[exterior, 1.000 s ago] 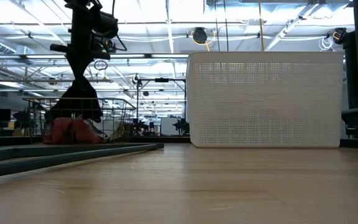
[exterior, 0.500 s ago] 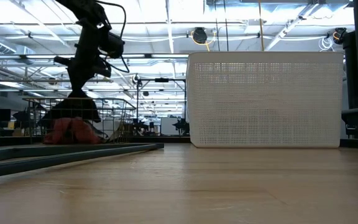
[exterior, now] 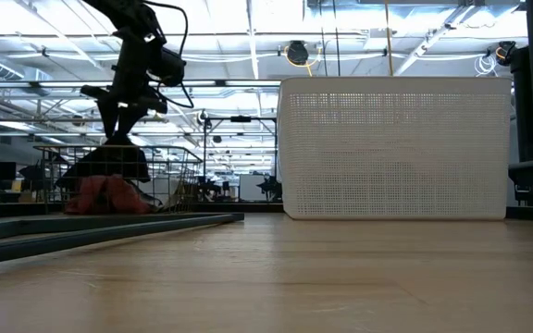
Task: Pick & Place Cloths
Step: Adjust the black undergarment in the gold wire basket
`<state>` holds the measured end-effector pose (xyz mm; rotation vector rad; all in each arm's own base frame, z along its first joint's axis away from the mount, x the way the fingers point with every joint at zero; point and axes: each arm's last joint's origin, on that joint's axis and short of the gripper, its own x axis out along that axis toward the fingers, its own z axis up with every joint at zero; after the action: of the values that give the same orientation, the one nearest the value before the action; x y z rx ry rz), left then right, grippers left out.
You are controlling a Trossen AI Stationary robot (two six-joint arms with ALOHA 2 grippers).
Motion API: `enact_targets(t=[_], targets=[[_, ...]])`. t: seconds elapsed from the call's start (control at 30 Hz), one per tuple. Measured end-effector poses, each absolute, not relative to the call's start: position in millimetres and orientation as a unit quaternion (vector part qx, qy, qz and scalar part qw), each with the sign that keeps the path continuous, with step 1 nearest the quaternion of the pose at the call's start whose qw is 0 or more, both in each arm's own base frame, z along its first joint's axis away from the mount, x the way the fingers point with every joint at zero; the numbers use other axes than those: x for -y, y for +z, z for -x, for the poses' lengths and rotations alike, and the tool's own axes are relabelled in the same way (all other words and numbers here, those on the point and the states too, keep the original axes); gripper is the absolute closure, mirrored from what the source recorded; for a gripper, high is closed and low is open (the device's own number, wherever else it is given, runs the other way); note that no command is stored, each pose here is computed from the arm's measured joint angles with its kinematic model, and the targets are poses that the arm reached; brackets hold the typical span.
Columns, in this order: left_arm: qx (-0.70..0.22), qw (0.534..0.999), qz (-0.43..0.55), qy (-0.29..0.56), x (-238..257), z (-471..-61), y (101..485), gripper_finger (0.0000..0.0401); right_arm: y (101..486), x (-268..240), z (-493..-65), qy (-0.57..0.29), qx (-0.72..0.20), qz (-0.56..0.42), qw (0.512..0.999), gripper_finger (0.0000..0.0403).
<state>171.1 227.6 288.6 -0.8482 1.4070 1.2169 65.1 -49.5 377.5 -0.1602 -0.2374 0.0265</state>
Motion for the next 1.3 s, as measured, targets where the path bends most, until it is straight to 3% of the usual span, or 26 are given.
enact_targets(t=[0.2, 0.4, 0.63, 0.83, 1.03, 1.2, 1.3], targets=[[-0.590, 0.523, 0.363, 0.496, -226, -171, 288, 0.0193, 378, 49, -65, 0.013, 0.118, 0.080, 0.990, 0.0319], [-0.600, 0.526, 0.394, 0.456, -222, -171, 289, 0.0156, 378, 49, -65, 0.013, 0.119, 0.080, 0.990, 0.0319], [-0.545, 0.553, 0.396, 0.490, -215, -168, 316, 0.0151, 378, 49, -65, 0.011, 0.121, 0.082, 0.989, 0.0319], [-0.453, 0.648, 0.364, 0.493, -214, -180, 352, 0.0151, 378, 49, -65, 0.010, 0.121, 0.083, 0.989, 0.0319], [-0.367, 0.726, 0.366, 0.452, -222, -205, 359, 0.0151, 378, 49, -65, 0.010, 0.121, 0.083, 0.989, 0.0319], [-0.377, 0.719, 0.361, 0.460, -227, -223, 346, 0.0151, 378, 49, -65, 0.010, 0.121, 0.083, 0.989, 0.0319], [-0.396, 0.687, 0.362, 0.490, -230, -223, 336, 0.0151, 378, 49, -65, 0.010, 0.121, 0.083, 0.989, 0.0319]])
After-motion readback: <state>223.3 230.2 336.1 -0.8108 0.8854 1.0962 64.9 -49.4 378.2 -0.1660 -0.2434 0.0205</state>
